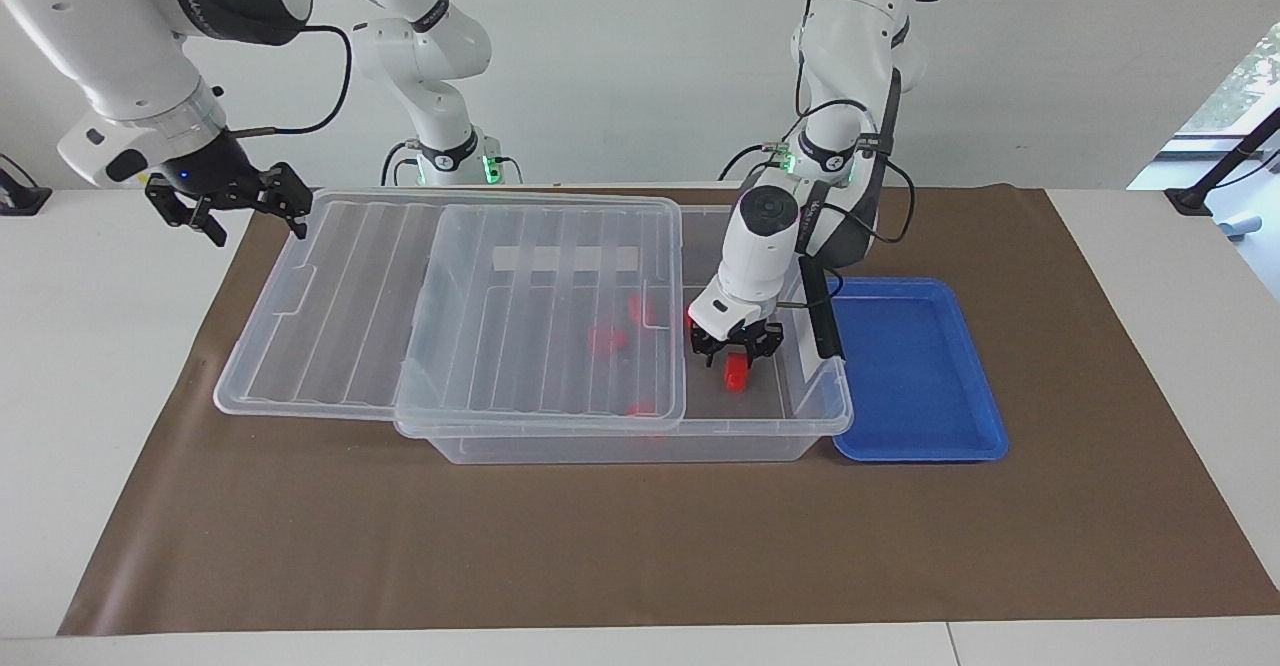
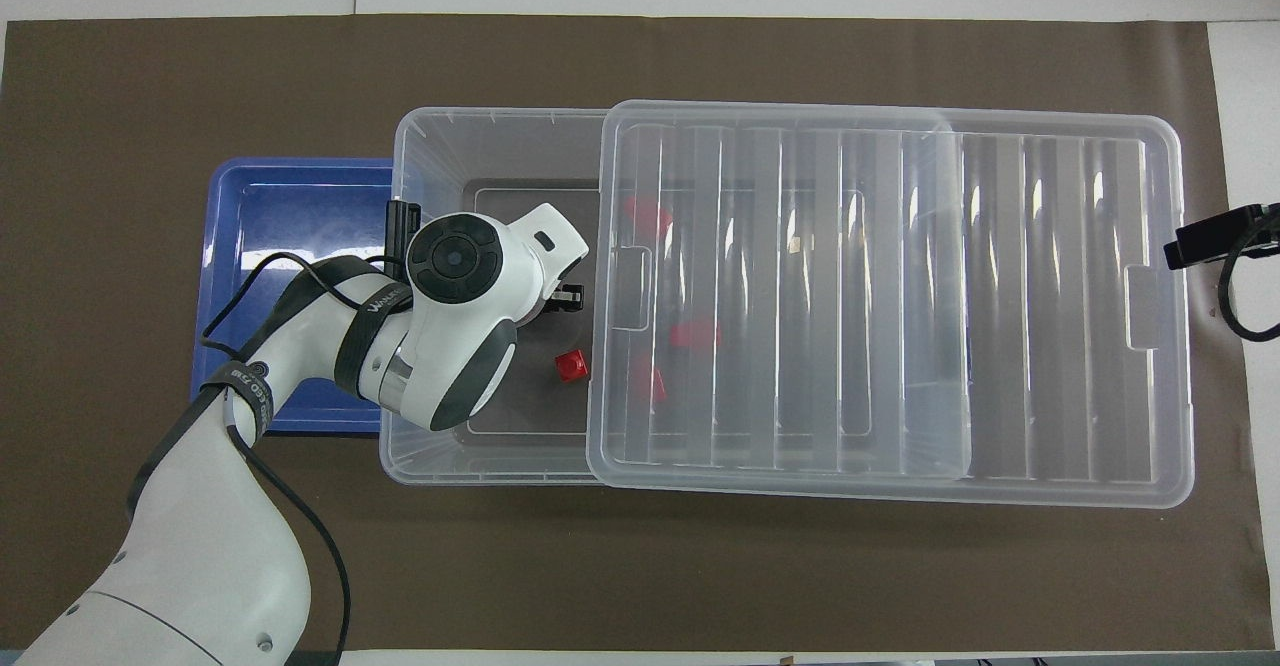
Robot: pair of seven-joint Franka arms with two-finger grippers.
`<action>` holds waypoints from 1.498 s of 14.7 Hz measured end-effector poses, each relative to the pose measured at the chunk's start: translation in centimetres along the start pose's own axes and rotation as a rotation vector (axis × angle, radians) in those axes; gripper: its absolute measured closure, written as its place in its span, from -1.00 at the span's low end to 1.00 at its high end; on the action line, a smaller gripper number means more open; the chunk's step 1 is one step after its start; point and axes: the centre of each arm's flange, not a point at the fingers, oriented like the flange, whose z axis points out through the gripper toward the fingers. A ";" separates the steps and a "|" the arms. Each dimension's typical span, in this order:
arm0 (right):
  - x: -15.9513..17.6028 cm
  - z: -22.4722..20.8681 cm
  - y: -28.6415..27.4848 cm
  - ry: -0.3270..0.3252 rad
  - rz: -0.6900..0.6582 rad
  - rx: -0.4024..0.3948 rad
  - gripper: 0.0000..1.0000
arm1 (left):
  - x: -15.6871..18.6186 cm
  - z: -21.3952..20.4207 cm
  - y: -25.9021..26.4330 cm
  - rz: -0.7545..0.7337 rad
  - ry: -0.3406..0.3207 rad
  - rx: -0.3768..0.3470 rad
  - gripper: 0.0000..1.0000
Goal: Place red block in blue tray from box
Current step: 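Reach the left gripper into the opened box and grasp a red block, then lift the red block and carry it over the blue tray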
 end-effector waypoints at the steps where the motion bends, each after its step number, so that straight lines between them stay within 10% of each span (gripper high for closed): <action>1: 0.0 0.0 0.0 0.000 0.000 0.000 -1.00 | 0.1 -0.1 0.0 -0.001 0.002 -0.001 0.30; 14: 0.0 -0.1 0.2 0.002 0.004 0.000 -1.00 | -2.0 -16.0 -2.7 -0.038 0.043 -0.006 0.31; 22: 0.0 -0.1 0.2 0.002 0.004 0.000 -1.00 | -1.5 -19.5 -17.9 -0.079 0.016 0.027 0.31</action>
